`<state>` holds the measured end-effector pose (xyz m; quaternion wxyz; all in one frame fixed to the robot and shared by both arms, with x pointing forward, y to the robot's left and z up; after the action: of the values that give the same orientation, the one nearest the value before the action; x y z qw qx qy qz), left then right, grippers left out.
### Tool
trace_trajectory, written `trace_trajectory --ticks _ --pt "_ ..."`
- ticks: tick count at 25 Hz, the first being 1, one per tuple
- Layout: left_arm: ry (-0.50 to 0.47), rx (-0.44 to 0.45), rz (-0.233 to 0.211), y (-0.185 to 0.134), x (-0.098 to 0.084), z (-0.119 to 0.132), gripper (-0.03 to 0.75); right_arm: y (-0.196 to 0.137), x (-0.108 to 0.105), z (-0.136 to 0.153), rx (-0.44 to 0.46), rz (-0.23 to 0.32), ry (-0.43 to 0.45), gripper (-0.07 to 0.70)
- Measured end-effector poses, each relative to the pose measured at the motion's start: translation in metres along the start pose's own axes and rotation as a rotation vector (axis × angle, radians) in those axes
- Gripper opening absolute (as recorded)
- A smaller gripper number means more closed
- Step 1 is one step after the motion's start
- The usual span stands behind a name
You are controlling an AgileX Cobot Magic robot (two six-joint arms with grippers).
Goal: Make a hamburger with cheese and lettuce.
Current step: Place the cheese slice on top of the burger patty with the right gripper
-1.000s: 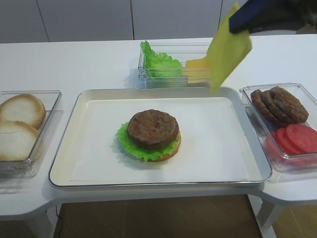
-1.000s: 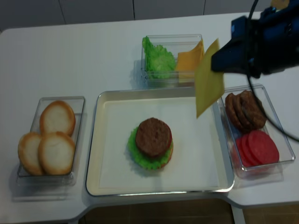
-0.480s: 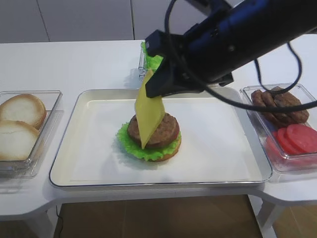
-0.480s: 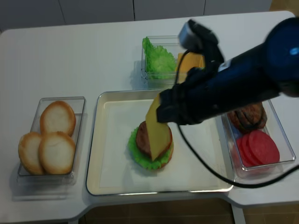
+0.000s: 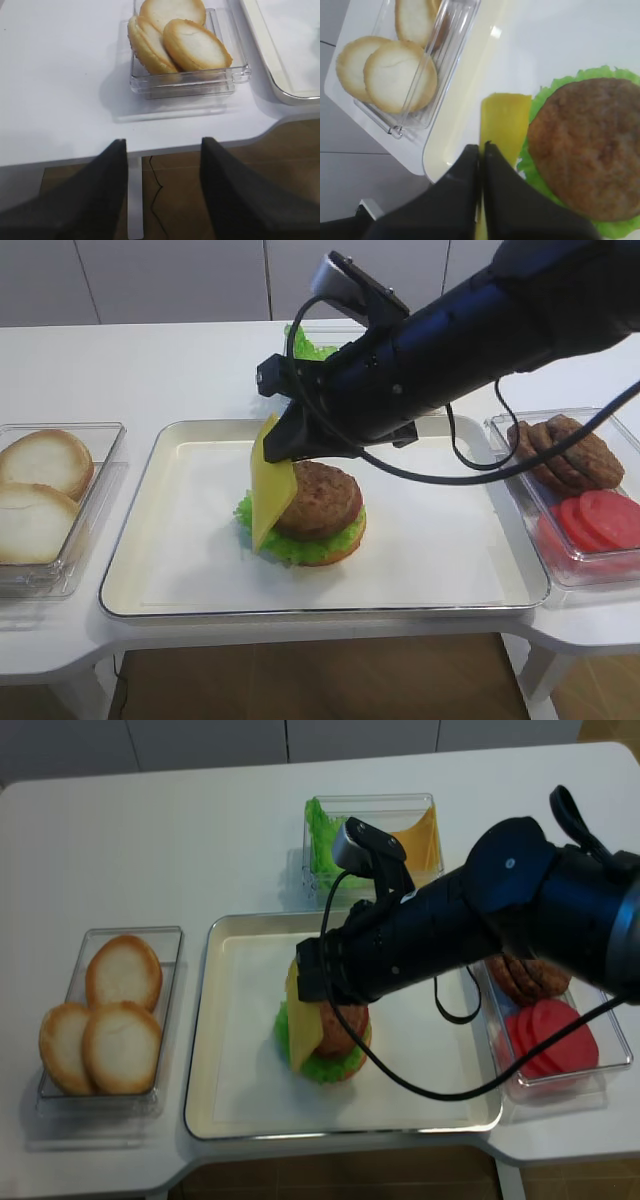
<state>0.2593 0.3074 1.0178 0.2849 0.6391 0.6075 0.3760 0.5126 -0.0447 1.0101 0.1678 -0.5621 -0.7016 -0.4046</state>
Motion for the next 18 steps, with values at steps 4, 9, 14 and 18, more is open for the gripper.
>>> trace_trajectory --ticks 4,9,14,18 --pt "0.000 0.000 0.000 0.000 0.000 0.000 0.352 0.003 -0.001 0.001 -0.019 0.002 -0.002 0.035" --pt "0.000 0.000 0.000 0.000 0.000 0.000 0.352 0.010 -0.004 0.001 -0.074 -0.002 -0.023 0.035" --pt "0.000 0.000 0.000 0.000 0.000 0.000 0.352 0.014 -0.007 0.000 -0.107 -0.018 -0.046 0.035" --pt "0.000 0.000 0.000 0.000 0.000 0.000 0.352 0.014 -0.009 0.000 -0.102 -0.043 -0.064 0.035"
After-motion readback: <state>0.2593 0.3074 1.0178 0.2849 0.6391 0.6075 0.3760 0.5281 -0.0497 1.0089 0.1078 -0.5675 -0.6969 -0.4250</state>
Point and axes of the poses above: a point on each arm's last joint axis where the gripper is mounted, z pointing out along that axis toward the gripper, x along the wrist's bending axis when the last joint is at zero, y = z × x, the point moved 4 cm from there along z, pointing out along that axis toward the gripper, and after that the axes turned 6 degrees about z, right-handed, at the moved point
